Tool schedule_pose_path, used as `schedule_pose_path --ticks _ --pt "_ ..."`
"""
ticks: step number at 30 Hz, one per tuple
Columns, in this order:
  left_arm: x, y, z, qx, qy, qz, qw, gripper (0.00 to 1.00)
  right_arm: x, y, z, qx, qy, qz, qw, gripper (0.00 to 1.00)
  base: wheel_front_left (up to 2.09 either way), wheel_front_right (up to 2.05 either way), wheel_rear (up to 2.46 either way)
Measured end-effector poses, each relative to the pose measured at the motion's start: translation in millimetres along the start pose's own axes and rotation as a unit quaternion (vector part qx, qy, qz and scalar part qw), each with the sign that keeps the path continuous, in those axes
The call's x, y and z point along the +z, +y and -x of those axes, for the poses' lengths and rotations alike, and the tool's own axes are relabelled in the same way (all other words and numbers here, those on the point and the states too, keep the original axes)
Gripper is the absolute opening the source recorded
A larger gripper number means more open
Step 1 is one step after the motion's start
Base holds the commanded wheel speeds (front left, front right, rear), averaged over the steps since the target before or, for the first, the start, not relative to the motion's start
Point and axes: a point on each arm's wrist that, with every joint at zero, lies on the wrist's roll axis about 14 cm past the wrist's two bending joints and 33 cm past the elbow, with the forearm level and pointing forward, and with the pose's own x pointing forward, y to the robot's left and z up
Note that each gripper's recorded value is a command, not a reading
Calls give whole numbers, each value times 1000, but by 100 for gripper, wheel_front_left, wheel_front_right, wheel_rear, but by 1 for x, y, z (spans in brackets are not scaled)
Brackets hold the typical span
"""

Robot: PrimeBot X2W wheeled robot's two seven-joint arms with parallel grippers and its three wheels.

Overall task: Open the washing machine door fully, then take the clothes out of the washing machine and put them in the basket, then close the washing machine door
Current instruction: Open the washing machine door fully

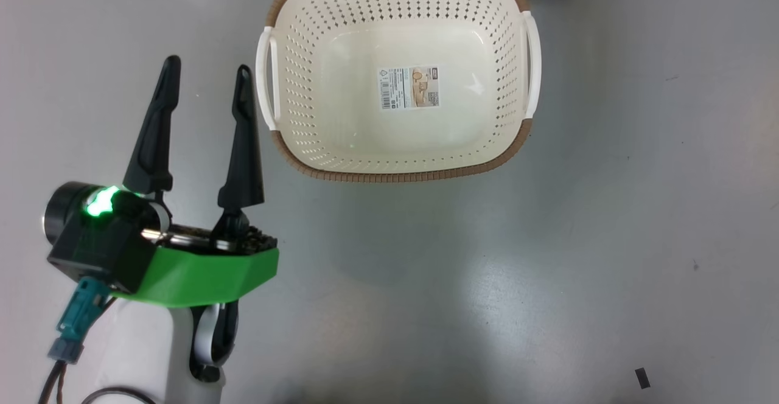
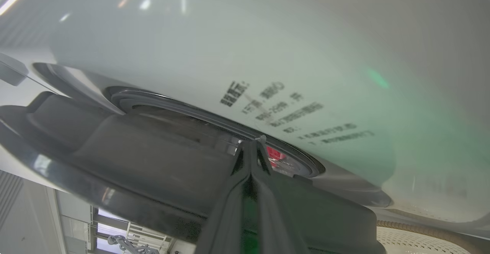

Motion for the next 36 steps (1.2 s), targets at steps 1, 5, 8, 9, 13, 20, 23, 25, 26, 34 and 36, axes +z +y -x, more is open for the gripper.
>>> schedule_pose_path --ticks 1,5,8,9,13,20,23,25,26,34,36 --pt "-1 0 0 0 1 0 1000 100 -1 0 -1 1 4 1 1000 0 0 0 0" --pt "-4 -1 0 -1 5 0 1000 100 -4 2 -2 4 21 3 1000 0 0 0 0" --pt "-5 -1 0 -2 6 0 1000 100 -7 5 -1 6 36 6 999 0 0 0 0" --pt "-4 -2 0 -2 5 0 1000 100 -9 7 -1 8 41 8 999 0 0 0 0" --pt "1 -3 -3 -4 -1 0 1000 100 -13 18 -1 19 58 13 998 0 0 0 0" --pt "6 -6 -2 -7 -5 2 1000 100 -22 28 4 22 78 22 996 0 0 0 0" --pt "11 -7 -2 -8 -9 3 1000 100 -27 31 9 19 87 22 996 0 0 0 0" --pt "14 -8 -1 -9 -11 4 1000 100 -31 33 12 18 93 22 995 0 0 0 0" --pt "15 -9 -1 -10 -12 4 1000 100 -33 34 14 16 97 22 995 0 0 0 0" --pt "33 -13 1 -14 -29 6 999 100 -51 43 25 12 117 20 993 0 0 0 0" --pt "37 -14 2 -15 -33 6 999 100 -55 46 26 13 124 22 992 0 0 0 0"
